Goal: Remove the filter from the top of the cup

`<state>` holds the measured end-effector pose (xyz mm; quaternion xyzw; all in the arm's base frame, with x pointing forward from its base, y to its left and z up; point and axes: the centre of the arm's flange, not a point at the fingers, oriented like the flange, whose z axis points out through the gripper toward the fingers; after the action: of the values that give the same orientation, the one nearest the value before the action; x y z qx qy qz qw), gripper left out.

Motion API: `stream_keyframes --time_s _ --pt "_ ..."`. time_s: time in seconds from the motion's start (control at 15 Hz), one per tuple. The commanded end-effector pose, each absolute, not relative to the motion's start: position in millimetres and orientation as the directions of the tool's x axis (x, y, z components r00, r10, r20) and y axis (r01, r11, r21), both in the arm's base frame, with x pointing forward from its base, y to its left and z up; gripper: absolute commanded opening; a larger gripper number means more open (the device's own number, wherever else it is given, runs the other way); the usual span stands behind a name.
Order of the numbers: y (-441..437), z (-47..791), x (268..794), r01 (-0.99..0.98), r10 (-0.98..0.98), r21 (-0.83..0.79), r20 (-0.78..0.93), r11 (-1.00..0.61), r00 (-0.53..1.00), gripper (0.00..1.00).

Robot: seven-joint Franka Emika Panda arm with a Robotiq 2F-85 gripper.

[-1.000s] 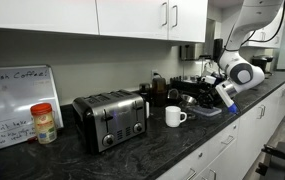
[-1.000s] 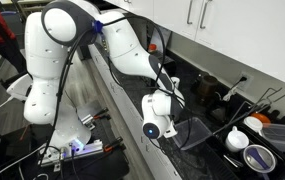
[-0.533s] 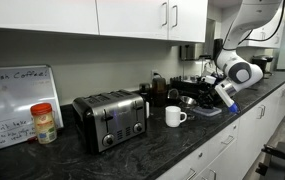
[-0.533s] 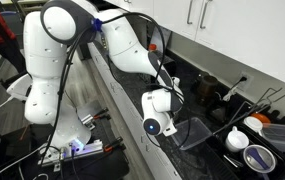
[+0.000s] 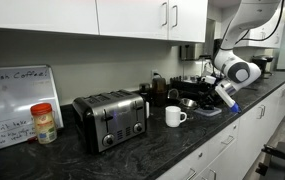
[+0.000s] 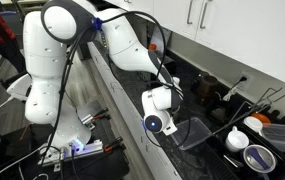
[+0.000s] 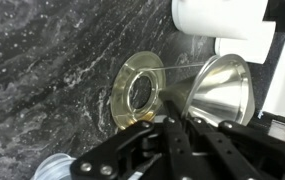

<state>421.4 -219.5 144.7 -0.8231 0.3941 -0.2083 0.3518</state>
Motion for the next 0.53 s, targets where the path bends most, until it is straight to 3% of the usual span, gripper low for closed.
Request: stream_keyframes --time_s 0.0,0.27,0.33,0.47 --pt "-211.4 154.7 419.9 -0.520 -0.779 -0.714 0.058 -0.470 0.624 0.01" --pt "-209.2 158.5 421.5 -0.533 -0.761 -0.687 0.045 -0.494 0.648 0.01" --pt "-208.2 159.6 422.1 -0.539 -0.757 -0.679 0.037 -0.499 0.653 0.22" --pt "-206.8 161.7 423.4 -0.546 -0.747 -0.663 0.030 -0.512 0.664 0.37"
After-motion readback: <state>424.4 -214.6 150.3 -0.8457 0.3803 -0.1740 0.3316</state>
